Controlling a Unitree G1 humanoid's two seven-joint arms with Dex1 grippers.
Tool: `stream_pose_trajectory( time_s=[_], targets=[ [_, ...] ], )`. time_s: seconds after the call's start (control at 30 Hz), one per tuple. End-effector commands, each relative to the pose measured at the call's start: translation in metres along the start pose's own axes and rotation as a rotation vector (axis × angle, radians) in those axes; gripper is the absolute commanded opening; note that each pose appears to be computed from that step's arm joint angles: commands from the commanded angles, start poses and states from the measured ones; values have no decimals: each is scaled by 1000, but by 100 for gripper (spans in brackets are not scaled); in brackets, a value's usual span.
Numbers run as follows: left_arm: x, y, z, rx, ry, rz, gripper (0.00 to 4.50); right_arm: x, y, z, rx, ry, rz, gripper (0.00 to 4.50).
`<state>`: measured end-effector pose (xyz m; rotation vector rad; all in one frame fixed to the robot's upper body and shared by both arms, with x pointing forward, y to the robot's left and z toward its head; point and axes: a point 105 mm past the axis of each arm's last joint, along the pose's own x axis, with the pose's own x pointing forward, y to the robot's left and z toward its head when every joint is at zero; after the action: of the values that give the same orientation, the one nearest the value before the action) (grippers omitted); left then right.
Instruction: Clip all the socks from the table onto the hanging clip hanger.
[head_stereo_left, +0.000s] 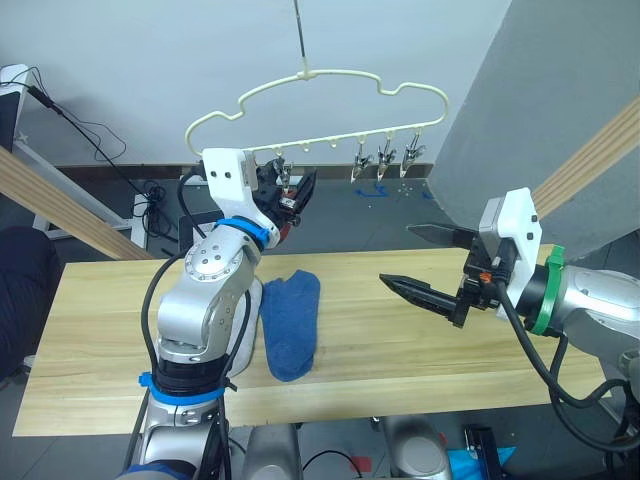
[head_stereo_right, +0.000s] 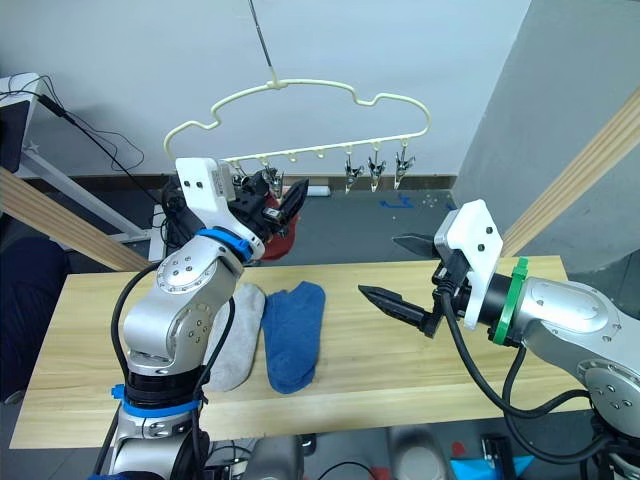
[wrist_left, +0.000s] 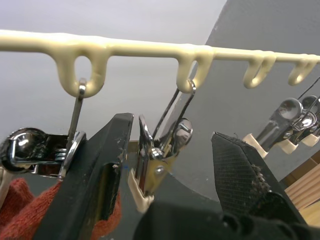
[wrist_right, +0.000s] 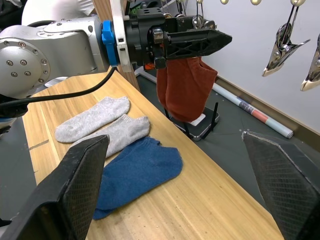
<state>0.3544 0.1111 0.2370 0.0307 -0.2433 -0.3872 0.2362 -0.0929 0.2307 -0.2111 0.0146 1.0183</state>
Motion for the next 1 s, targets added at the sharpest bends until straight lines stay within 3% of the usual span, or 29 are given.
stream_pose_trajectory(
  time_s=[0.03,0.33,0.47,0.7,0.8,0.87,1.0],
  targets=[
    [0,4,17,12,-67,22,286,-1,9,7,-39,-28,24,445],
    [0,6,20,14,-77,36,286,0,9,6,-38,-27,21,445],
    [1,3,17,11,-62,23,207,-1,9,5,-36,-25,20,450],
    [0,5,19,12,-71,34,207,0,9,4,-34,-20,20,450],
    [0,7,20,10,-78,45,151,0,9,3,-31,-20,20,450],
    [0,6,19,10,-78,41,91,0,9,3,-31,-19,20,450],
    [0,7,19,9,-76,44,26,0,9,2,-30,-17,20,450]
  ],
)
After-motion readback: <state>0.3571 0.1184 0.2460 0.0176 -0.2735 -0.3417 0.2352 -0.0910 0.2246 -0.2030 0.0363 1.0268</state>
